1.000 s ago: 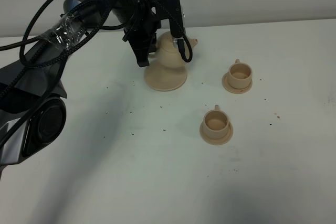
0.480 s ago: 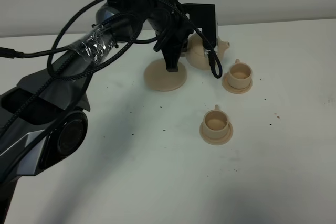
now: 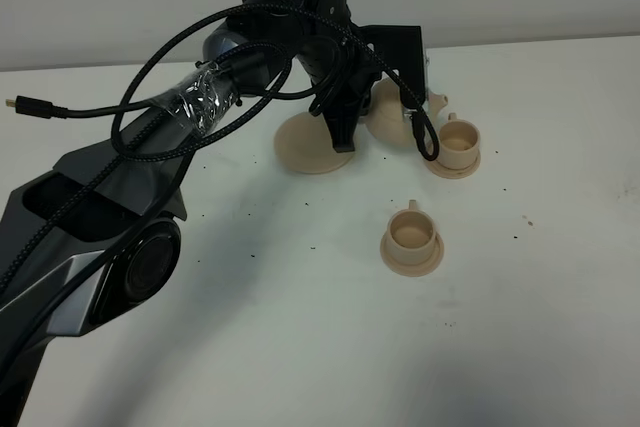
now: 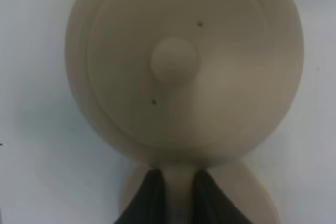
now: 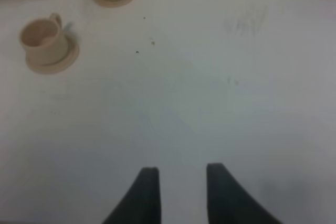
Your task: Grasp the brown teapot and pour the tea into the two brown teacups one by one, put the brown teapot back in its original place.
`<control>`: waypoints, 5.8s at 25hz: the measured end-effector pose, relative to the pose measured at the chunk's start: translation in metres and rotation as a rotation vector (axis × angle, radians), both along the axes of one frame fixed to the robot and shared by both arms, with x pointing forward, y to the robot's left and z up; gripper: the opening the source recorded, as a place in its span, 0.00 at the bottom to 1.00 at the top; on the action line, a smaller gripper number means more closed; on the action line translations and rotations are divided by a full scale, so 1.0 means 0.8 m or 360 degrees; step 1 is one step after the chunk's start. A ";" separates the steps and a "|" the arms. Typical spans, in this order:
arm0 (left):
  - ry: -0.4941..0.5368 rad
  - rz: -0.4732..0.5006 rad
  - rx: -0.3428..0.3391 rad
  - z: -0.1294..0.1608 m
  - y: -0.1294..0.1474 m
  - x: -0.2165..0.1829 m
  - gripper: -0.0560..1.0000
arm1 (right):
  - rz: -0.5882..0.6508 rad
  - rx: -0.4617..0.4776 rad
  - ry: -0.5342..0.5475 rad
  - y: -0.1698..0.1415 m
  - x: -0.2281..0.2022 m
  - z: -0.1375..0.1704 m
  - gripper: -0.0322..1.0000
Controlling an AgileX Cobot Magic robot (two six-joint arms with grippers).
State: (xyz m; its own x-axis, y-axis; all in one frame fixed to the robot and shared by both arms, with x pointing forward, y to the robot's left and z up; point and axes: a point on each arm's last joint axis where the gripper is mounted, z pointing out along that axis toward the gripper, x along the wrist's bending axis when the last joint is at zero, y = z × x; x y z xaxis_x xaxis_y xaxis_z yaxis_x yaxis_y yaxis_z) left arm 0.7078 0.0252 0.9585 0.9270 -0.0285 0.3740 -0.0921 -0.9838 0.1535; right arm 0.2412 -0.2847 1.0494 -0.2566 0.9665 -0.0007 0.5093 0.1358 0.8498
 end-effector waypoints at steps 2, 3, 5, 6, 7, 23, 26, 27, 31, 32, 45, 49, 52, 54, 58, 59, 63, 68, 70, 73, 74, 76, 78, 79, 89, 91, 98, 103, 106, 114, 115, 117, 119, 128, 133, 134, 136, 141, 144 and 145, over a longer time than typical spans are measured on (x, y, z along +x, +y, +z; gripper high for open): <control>-0.0021 0.0001 -0.0002 0.001 0.000 0.001 0.17 | 0.0000 0.0000 0.0000 0.000 0.000 0.000 0.26; -0.0036 0.0004 0.0001 0.001 0.000 0.002 0.17 | 0.0000 0.0000 0.0000 0.000 0.000 0.000 0.26; -0.0066 0.0013 0.0013 0.002 0.001 0.004 0.17 | 0.0000 0.0000 0.0000 0.000 0.000 0.000 0.26; -0.0077 0.0014 0.0024 0.002 0.002 0.005 0.17 | 0.0000 0.0000 0.0000 0.000 0.000 0.000 0.26; -0.0087 0.0018 0.0029 0.002 0.002 0.006 0.17 | 0.0000 0.0000 0.0000 0.000 0.000 0.000 0.26; -0.0326 -0.0048 0.0140 -0.006 -0.016 0.010 0.17 | 0.0000 0.0000 0.0000 0.000 0.000 0.000 0.26; -0.0334 -0.0070 0.0167 -0.017 -0.021 0.010 0.17 | 0.0000 0.0000 0.0000 0.000 0.000 0.000 0.26; -0.0340 -0.0077 0.0169 -0.019 -0.023 0.010 0.17 | 0.0000 0.0000 0.0000 0.000 0.000 0.000 0.26; -0.0382 -0.0102 0.0204 -0.021 -0.027 0.009 0.17 | -0.0001 -0.0001 0.0000 0.000 0.000 0.000 0.26; -0.0397 -0.0110 0.0208 -0.020 -0.029 0.009 0.17 | -0.0001 -0.0001 0.0000 0.000 0.000 0.000 0.26; -0.0500 -0.0176 0.0273 -0.016 -0.040 0.005 0.17 | -0.0002 -0.0003 0.0000 0.000 0.000 0.000 0.26; -0.0521 -0.0218 0.0318 -0.015 -0.045 0.002 0.17 | -0.0002 -0.0003 0.0000 0.000 0.000 0.000 0.26; -0.0520 -0.0253 0.0370 -0.017 -0.046 0.001 0.17 | -0.0002 -0.0003 0.0000 0.000 0.000 0.000 0.26; -0.0512 -0.0275 0.0396 -0.022 -0.045 0.001 0.17 | -0.0002 -0.0003 0.0000 0.000 0.000 0.000 0.26; -0.0485 -0.0317 0.0445 -0.029 -0.044 0.000 0.17 | -0.0003 -0.0005 0.0000 0.000 0.000 0.000 0.26; -0.0486 -0.0326 0.0450 -0.029 -0.044 0.000 0.17 | -0.0004 -0.0007 -0.0001 0.000 0.000 0.000 0.26; -0.0494 -0.0336 0.0450 -0.029 -0.045 0.001 0.17 | -0.0004 -0.0008 -0.0001 -0.001 0.000 0.000 0.26; -0.0517 -0.0342 0.0460 -0.028 -0.044 0.002 0.17 | -0.0014 -0.0025 -0.0002 -0.002 0.000 0.000 0.26; -0.0535 -0.0352 0.0474 -0.027 -0.046 0.002 0.17 | -0.0017 -0.0030 -0.0002 -0.002 0.000 0.000 0.26; -0.0555 -0.0369 0.0491 -0.026 -0.050 -0.001 0.17 | -0.0021 -0.0037 -0.0003 -0.003 0.000 0.000 0.26; -0.0561 -0.0372 0.0494 -0.026 -0.051 -0.001 0.17 | -0.0021 -0.0037 -0.0003 -0.003 0.000 0.000 0.26; -0.0565 -0.0379 0.0495 -0.025 -0.054 -0.003 0.17 | -0.0021 -0.0037 -0.0003 -0.003 0.000 0.000 0.26; -0.0568 -0.0382 0.0492 -0.025 -0.056 -0.004 0.17 | -0.0021 -0.0037 -0.0003 -0.003 0.000 0.000 0.26; -0.0576 -0.0381 0.0498 -0.025 -0.056 -0.004 0.17 | -0.0021 -0.0037 -0.0003 -0.003 0.000 0.000 0.26; -0.0653 -0.0359 0.0538 -0.021 -0.068 -0.011 0.17 | -0.0021 -0.0037 -0.0003 -0.003 0.000 0.000 0.26; -0.0670 -0.0360 0.0549 -0.020 -0.070 -0.012 0.17 | -0.0021 -0.0037 -0.0003 -0.003 0.000 0.000 0.26; -0.0693 -0.0364 0.0573 -0.019 -0.071 -0.012 0.17 | -0.0024 -0.0043 -0.0004 -0.003 0.001 0.000 0.26; -0.0730 -0.0377 0.0622 -0.017 -0.071 -0.011 0.17 | -0.0033 -0.0059 -0.0005 -0.004 0.001 -0.001 0.26; -0.0755 -0.0393 0.0650 -0.015 -0.073 -0.013 0.17 | -0.0036 -0.0065 -0.0005 -0.005 0.001 -0.001 0.26; -0.0770 -0.0415 0.0665 -0.014 -0.079 -0.017 0.17 | -0.0039 -0.0070 -0.0006 -0.005 0.001 -0.001 0.26; -0.0773 -0.0416 0.0668 -0.014 -0.078 -0.016 0.17 | -0.0042 -0.0076 -0.0006 -0.005 0.001 -0.001 0.26; -0.0773 -0.0418 0.0675 -0.014 -0.078 -0.016 0.17 | -0.0046 -0.0081 -0.0007 -0.006 0.001 -0.001 0.26; -0.0766 -0.0416 0.0681 -0.015 -0.078 -0.017 0.17 | -0.0051 -0.0090 -0.0007 -0.006 0.001 -0.001 0.26; -0.0779 -0.0420 0.0722 -0.013 -0.076 -0.016 0.17 | -0.0060 -0.0107 -0.0009 -0.008 0.001 -0.001 0.26; -0.0795 -0.0457 0.0759 -0.012 -0.075 -0.015 0.17 | -0.0060 -0.0107 -0.0009 -0.008 0.001 -0.001 0.26; -0.0800 -0.0462 0.0761 -0.012 -0.075 -0.015 0.17 | -0.0060 -0.0107 -0.0009 -0.008 0.001 -0.001 0.26; -0.0814 -0.0484 0.0766 -0.012 -0.076 -0.014 0.17 | -0.0061 -0.0105 -0.0009 -0.008 0.001 -0.001 0.26; -0.0840 -0.0534 0.0777 -0.011 -0.078 -0.014 0.17 | -0.0061 -0.0105 -0.0009 -0.008 0.001 -0.001 0.26; -0.0859 -0.0555 0.0773 -0.010 -0.079 -0.013 0.17 | -0.0060 -0.0106 -0.0009 -0.008 0.001 -0.001 0.26; -0.0864 -0.0561 0.0772 -0.010 -0.080 -0.013 0.17 | -0.0060 -0.0106 -0.0009 -0.008 0.001 -0.001 0.26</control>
